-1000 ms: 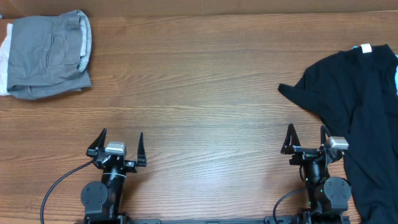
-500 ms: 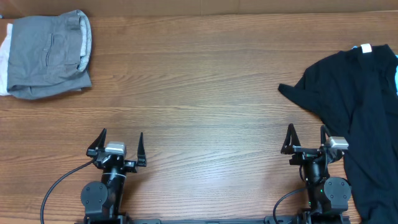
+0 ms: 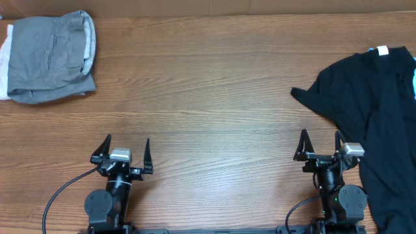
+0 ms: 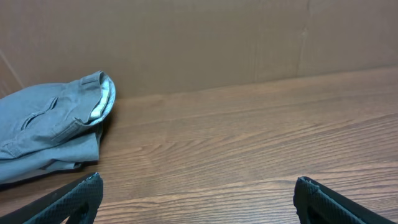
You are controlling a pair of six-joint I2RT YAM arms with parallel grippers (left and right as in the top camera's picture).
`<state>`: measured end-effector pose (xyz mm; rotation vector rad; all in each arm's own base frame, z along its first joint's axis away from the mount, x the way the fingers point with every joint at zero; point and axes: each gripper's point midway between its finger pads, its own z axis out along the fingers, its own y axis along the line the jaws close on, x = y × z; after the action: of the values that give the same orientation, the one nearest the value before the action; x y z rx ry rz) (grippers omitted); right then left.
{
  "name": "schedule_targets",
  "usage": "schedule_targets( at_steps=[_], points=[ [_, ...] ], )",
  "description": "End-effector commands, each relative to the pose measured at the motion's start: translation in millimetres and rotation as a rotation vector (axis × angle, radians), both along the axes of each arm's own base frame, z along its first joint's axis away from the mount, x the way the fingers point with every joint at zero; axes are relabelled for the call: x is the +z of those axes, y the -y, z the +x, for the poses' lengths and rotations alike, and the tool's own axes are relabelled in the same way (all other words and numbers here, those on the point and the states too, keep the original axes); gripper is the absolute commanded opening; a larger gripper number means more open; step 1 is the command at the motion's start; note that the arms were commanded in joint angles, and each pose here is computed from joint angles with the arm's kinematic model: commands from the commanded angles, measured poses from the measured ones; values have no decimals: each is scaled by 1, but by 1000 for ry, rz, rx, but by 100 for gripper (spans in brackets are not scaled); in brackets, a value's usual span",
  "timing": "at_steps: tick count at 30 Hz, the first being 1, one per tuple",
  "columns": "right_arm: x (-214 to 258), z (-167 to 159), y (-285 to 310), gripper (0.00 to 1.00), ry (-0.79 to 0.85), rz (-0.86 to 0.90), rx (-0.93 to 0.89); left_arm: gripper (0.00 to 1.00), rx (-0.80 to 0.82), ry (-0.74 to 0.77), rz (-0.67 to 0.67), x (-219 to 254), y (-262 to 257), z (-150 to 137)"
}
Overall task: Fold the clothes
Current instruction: 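Move the right gripper toward the crumpled black T-shirt at right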
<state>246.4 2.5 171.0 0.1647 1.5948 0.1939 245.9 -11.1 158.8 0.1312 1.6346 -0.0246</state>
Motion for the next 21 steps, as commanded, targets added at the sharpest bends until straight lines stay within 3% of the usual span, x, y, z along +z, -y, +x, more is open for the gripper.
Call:
schedule_targets(
  at_steps=[1, 6, 10, 15, 18, 21],
  points=[
    [4, 0, -4, 100, 28, 12, 20, 100, 13, -11, -20, -3, -2, 0],
    [11, -13, -63, 100, -19, 343, 372, 100, 13, -12, -20, -3, -2, 0],
    [38, -16, -63, 100, 54, 514, 395, 100, 13, -11, -20, -3, -2, 0],
    [107, -31, -49, 100, 358, 493, 389, 100, 13, -11, -20, -3, -2, 0],
    [138, -38, -30, 100, 469, 506, 298, 100, 13, -11, -20, -3, -2, 0],
    [166, -44, -22, 100, 528, 385, 229, 100, 13, -12, -20, -3, -2, 0]
  ],
)
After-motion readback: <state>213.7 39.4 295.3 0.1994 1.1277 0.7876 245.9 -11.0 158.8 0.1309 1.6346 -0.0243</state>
